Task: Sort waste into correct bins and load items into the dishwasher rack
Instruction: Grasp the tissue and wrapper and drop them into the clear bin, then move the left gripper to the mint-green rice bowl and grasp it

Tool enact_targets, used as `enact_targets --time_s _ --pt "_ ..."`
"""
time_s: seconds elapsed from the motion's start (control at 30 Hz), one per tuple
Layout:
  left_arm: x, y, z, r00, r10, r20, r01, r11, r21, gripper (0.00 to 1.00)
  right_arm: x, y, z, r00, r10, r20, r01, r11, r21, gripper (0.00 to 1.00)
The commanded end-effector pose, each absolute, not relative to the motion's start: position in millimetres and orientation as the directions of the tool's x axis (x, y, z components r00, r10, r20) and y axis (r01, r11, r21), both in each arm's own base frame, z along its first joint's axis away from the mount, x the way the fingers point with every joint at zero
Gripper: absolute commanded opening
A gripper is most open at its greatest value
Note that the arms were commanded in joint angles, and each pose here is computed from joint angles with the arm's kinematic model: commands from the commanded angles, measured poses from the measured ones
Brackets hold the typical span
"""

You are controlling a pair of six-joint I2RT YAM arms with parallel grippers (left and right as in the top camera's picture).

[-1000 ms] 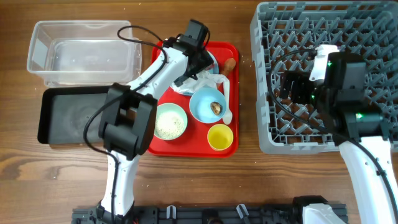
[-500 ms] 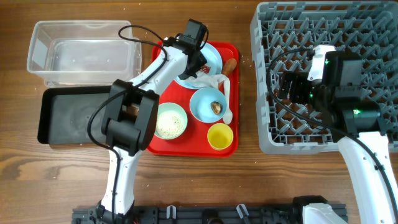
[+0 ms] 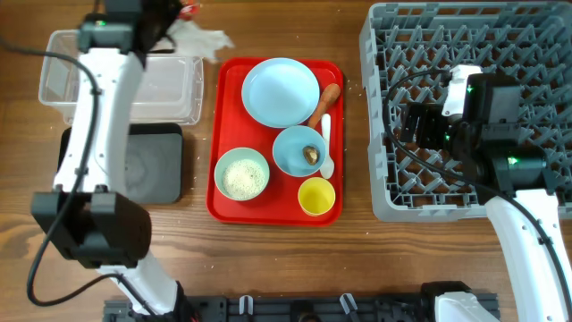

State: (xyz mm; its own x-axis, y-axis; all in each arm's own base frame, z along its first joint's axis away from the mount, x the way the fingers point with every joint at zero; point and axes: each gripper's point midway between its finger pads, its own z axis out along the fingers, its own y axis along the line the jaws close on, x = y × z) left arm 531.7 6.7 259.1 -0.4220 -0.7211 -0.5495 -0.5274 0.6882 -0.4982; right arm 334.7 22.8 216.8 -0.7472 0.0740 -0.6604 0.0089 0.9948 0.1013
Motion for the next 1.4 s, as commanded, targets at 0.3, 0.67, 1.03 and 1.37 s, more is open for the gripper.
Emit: enact_targets --time_s 0.3,0.67,1.03,1.37 --pt "546 139 121 -0.347 -0.772 -0.532 -0.787 0.549 -0.283 1.00 340 25 221 -0.744 0.081 -0.663 0.005 0.993 0.116 1.00" --pt "544 46 259 -0.569 -0.474 -0.672 -0.286 0.880 -0.378 1.00 343 25 215 -0.753 0.077 -0.654 0.003 0.994 0.113 1.00" --pt "492 -193 204 -0.753 0.197 -0.628 0.268 0.963 -0.019 0.99 361 22 234 -0.677 0.161 -0.719 0.052 0.984 0.171 1.00" --pt "424 -188 133 -0.946 0.084 -0.312 0.128 0.984 -0.123 1.00 360 22 232 -0.683 0.159 -0.713 0.052 0.984 0.170 1.00"
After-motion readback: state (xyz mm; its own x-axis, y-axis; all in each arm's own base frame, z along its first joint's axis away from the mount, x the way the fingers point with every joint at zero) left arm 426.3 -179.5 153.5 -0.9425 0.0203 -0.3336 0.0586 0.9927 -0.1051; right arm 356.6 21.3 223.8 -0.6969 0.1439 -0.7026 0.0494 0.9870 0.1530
